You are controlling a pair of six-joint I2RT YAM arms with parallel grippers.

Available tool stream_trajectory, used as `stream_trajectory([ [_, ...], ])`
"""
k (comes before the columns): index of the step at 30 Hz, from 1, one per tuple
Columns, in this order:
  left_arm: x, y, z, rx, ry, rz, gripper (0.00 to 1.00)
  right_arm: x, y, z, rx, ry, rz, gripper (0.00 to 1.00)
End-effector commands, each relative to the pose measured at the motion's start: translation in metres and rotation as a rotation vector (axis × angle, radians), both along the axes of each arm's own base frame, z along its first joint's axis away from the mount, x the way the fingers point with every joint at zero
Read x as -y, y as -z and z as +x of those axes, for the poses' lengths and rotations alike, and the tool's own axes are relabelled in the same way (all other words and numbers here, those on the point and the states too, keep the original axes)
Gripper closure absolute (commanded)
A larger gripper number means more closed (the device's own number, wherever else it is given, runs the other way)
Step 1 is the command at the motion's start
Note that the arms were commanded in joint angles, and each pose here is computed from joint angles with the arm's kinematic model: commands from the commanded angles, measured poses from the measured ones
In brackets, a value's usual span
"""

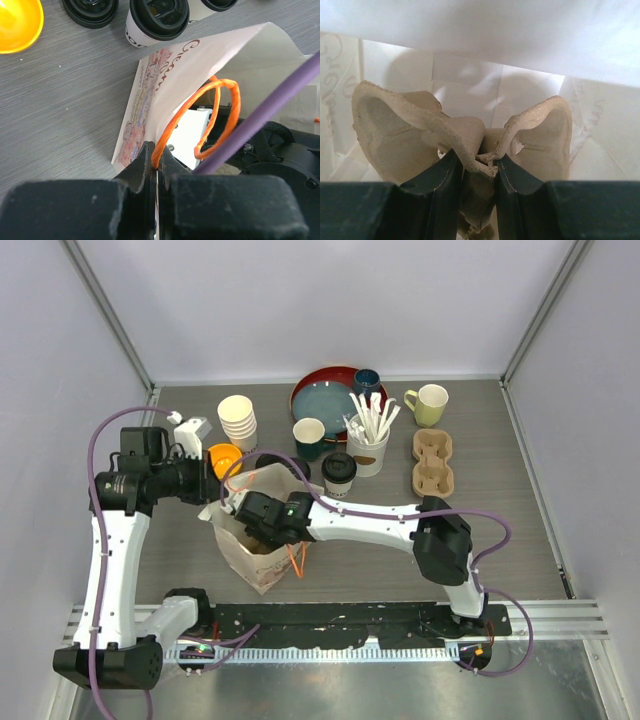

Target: Pack the takeout coffee

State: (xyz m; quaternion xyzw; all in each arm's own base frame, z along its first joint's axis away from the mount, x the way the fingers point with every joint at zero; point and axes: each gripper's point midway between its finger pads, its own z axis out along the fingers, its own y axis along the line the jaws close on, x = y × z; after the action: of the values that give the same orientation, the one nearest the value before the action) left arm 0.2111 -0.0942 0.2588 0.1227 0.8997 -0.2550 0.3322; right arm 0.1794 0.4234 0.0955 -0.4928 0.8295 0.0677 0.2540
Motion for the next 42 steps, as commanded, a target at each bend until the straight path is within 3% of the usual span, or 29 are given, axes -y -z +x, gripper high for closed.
stream_trajectory([
  [1,0.025,-0.026,-0.017,0.035,0.093,-0.133,1.00,0.008,0.054,-0.007,-0.087,0.059,-0.093,0.93],
  [7,0.025,-0.032,-0.020,0.053,0.107,-0.129,1.00,0.003,0.053,-0.007,-0.087,0.050,-0.067,0.54],
  [13,0.021,-0.019,-0.022,0.030,0.109,-0.091,1.00,-0.019,0.007,0.003,-0.027,0.012,0.038,0.32],
  [19,0.011,-0.012,-0.020,0.029,0.089,-0.030,1.00,-0.039,-0.057,0.017,0.086,-0.011,0.223,0.19],
  [23,0.008,-0.008,-0.019,0.022,0.085,-0.010,1.00,-0.044,-0.095,0.022,0.161,-0.038,0.352,0.14],
  [32,0.005,-0.005,-0.019,0.008,0.079,0.009,1.00,-0.051,-0.130,0.027,0.228,-0.054,0.476,0.12],
  [42,0.002,-0.004,-0.019,0.018,0.076,0.028,1.00,-0.050,-0.169,0.032,0.201,-0.030,0.651,0.10],
])
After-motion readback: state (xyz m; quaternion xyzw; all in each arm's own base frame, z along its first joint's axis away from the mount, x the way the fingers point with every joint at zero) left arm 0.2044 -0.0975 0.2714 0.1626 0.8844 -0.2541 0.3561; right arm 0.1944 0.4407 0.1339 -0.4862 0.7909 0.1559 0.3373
